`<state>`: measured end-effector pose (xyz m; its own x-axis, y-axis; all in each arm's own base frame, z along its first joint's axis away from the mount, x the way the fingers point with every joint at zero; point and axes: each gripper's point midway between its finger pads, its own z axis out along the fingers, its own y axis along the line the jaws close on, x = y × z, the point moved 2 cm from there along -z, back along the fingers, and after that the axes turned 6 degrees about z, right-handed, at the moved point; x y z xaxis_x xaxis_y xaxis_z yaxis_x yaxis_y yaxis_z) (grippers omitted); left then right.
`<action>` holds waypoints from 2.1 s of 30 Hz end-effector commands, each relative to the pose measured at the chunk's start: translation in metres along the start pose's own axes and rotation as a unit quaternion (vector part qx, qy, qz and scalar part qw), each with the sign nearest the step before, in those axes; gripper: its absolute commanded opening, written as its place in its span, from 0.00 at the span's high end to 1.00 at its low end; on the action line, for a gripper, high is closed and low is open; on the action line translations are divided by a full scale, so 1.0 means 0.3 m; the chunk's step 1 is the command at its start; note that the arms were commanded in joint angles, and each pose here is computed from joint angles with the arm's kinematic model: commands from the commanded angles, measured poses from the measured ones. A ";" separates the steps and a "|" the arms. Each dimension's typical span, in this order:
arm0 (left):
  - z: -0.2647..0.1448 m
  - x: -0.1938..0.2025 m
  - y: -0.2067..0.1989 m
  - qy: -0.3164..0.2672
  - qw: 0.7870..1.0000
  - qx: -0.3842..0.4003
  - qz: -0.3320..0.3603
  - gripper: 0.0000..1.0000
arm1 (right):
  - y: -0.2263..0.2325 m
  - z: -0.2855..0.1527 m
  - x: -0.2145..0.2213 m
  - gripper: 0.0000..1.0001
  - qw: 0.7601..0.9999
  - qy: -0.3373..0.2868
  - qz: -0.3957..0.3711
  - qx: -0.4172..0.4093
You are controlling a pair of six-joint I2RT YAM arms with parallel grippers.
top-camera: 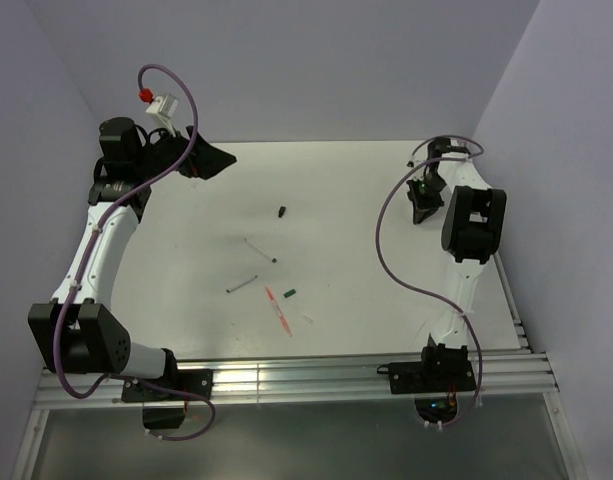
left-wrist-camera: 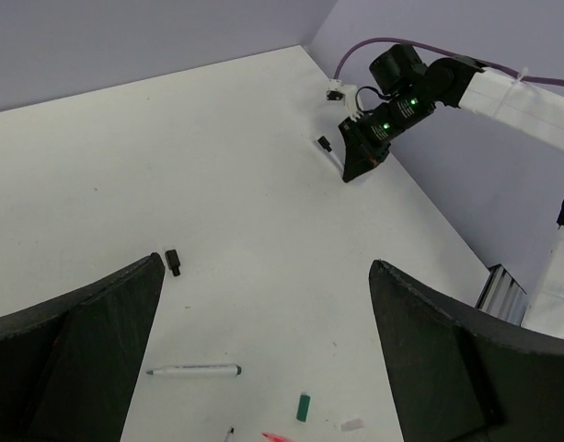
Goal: Insert the pens into the pen caps
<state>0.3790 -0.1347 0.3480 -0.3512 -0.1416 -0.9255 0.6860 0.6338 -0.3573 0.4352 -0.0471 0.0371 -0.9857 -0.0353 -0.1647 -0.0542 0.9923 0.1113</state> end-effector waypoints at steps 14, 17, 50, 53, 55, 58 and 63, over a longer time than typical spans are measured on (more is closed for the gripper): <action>-0.009 -0.028 0.003 -0.007 0.999 -0.017 0.028 0.01 | -0.025 -0.061 0.367 1.00 0.995 0.093 0.031 0.011; -0.009 -0.031 0.003 -0.009 0.999 -0.017 0.027 0.00 | -0.053 -0.059 0.401 1.00 0.994 0.098 0.048 0.022; -0.038 -0.065 -0.010 -0.002 0.998 -0.034 0.057 0.01 | -0.065 -0.205 0.326 0.26 0.998 0.031 0.046 0.040; -0.045 -0.051 0.001 0.011 0.996 -0.040 0.084 0.00 | -0.036 -0.317 0.248 0.21 0.999 -0.022 0.033 0.020; -0.050 -0.015 -0.013 0.045 0.994 -0.014 0.094 0.01 | -0.010 -0.434 0.179 0.07 0.997 -0.075 0.018 0.010; -0.044 0.100 0.040 0.138 0.984 -0.015 0.109 0.00 | 0.069 -0.591 0.109 0.00 0.989 -0.147 -0.009 -0.022; -0.059 0.317 0.129 0.264 0.952 -0.051 0.146 0.14 | 0.222 -0.725 0.086 0.00 0.975 -0.208 -0.064 -0.052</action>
<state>0.3799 -0.1204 0.2942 -0.3872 0.2512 -0.8871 0.7266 0.6755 -0.1258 0.3839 -0.0439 0.2215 -0.8618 -0.0284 -0.5065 -0.0985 0.9888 0.1120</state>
